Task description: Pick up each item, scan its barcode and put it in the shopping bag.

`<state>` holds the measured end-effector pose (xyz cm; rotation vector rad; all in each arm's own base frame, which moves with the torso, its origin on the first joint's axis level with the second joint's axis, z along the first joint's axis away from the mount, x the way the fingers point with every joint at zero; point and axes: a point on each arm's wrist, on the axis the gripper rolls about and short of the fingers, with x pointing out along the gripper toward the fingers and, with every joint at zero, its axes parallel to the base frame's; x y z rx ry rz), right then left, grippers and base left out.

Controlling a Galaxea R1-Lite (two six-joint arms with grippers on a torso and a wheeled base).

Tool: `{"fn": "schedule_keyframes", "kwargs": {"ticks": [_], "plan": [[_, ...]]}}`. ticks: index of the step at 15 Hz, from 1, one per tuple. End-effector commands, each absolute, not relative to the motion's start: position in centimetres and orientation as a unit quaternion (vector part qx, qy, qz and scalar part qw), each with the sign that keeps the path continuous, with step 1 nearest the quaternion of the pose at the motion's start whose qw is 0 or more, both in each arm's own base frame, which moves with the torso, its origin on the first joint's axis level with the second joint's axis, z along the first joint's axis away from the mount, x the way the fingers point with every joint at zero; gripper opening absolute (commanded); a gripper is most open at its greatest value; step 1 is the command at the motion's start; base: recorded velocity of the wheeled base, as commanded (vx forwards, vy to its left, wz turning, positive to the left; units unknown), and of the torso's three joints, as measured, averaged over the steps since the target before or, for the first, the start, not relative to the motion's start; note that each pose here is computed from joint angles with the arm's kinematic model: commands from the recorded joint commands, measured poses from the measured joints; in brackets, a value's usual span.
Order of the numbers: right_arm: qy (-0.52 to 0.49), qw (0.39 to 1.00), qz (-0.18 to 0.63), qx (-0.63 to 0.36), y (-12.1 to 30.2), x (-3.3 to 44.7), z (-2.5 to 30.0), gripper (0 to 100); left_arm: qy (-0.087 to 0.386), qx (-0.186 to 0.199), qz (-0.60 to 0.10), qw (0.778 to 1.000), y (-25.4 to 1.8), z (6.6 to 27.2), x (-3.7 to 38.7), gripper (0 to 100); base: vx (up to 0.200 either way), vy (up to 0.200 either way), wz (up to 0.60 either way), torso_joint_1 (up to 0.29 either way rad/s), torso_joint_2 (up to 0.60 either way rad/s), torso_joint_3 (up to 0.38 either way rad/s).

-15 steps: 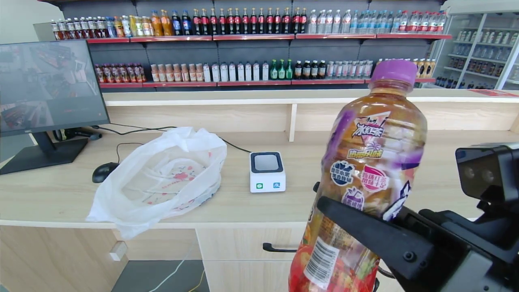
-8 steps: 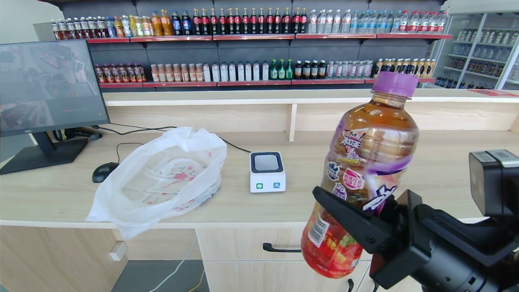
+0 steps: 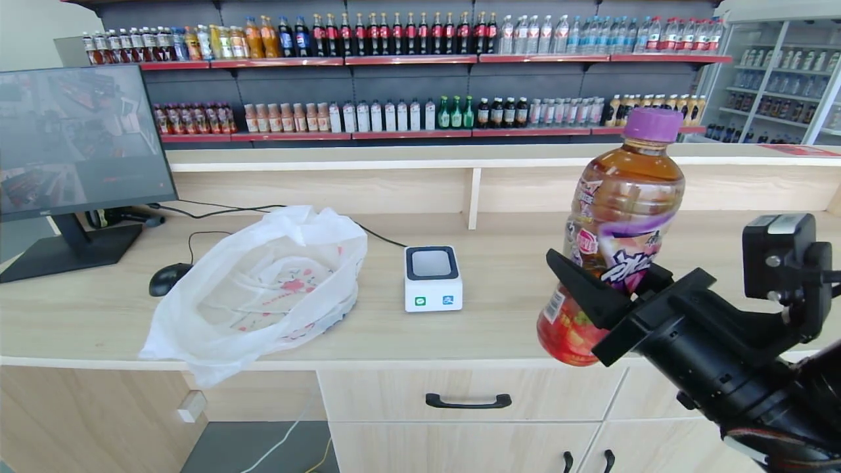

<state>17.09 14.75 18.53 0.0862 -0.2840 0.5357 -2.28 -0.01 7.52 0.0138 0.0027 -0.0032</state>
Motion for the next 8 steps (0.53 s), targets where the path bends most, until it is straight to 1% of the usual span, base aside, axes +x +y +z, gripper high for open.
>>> {"fn": "schedule_keyframes", "kwargs": {"ticks": [1,3,8], "plan": [[-0.131,0.96,0.246,0.038,14.1,17.9,18.1,0,0.002,0.007,-0.002,1.0,0.0,7.5,-2.3,100,0.0,0.0,0.0,0.0,0.0,0.0],[-0.134,0.965,0.221,0.042,13.5,19.0,18.2,0,0.002,0.007,-0.002,1.0,0.0,7.5,-2.3,100,0.0,0.0,0.0,0.0,0.0,0.0],[-0.126,0.97,0.207,0.038,12.7,19.1,17.8,0,0.002,0.007,-0.002,1.0,0.0,7.5,-2.3,100,0.0,0.0,0.0,0.0,0.0,0.0]]}}
